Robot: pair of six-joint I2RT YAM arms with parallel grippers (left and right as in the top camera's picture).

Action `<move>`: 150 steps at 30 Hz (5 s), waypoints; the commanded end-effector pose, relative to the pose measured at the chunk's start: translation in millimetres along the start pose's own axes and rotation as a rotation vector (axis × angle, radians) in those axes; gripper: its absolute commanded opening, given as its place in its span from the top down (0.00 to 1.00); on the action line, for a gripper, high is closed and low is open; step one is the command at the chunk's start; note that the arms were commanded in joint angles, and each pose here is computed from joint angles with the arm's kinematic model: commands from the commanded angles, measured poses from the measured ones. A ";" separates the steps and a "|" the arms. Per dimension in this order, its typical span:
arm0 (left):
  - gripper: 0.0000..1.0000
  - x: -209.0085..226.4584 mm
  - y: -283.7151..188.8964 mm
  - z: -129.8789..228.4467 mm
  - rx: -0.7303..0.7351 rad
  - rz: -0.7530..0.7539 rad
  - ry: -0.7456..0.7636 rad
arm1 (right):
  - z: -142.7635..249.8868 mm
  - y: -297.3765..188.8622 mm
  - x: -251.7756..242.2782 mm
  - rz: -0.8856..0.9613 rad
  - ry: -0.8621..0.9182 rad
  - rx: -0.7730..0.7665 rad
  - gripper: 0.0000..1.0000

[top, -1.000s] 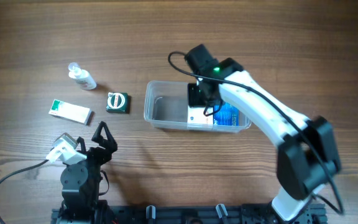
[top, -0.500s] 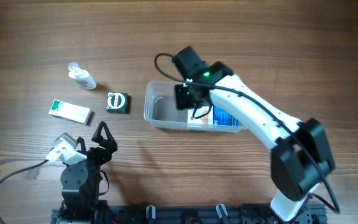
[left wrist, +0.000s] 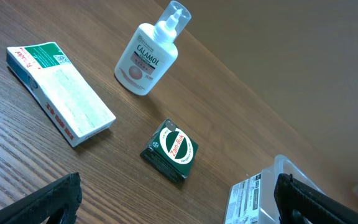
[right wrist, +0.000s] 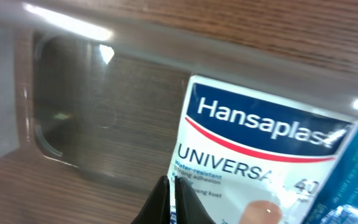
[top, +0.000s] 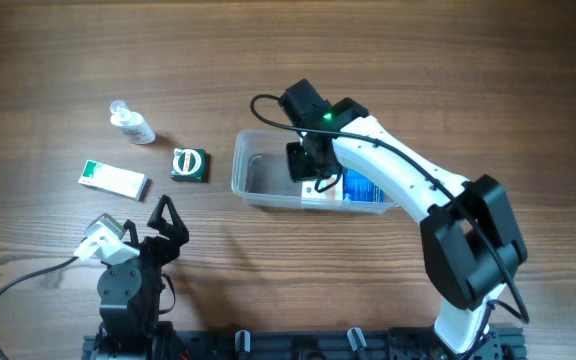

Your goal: Pack container

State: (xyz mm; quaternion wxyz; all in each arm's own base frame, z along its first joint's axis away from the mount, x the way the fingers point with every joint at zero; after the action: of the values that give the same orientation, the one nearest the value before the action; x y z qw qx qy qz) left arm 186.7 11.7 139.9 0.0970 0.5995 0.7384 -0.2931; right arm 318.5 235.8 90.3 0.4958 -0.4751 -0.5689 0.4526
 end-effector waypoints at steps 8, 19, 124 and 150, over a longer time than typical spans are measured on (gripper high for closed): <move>0.00 0.3 -0.3 -1.1 -0.007 0.002 -0.013 | 8.1 27.2 -23.3 0.143 -0.038 0.063 0.96; 0.00 0.3 -0.3 -1.1 -0.007 0.002 -0.013 | -3.0 -18.3 -16.6 0.107 -0.088 -0.032 0.87; 0.00 74.0 104.4 -92.8 0.627 -0.689 -0.346 | 55.9 -354.4 -157.1 0.083 0.185 -0.933 0.00; 0.00 108.1 157.1 -39.8 0.759 -0.688 -0.383 | -72.5 -310.1 -128.0 0.037 0.129 -0.980 0.00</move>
State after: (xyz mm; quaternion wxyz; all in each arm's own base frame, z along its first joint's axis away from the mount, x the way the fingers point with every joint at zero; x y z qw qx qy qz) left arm 311.2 139.2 71.3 -0.0930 0.2375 0.7056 -0.6612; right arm 370.1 68.8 380.9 0.2529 -0.6950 -0.6644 0.1074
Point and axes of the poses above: each gripper's point midway between its finger pads, its own y axis out along the fingers, its own x axis along the line the jaws close on, z = x × y, the point moved 4 cm from there along -y, back along the fingers, and after that the axes turned 7 degrees about y, right-handed, at the moved point
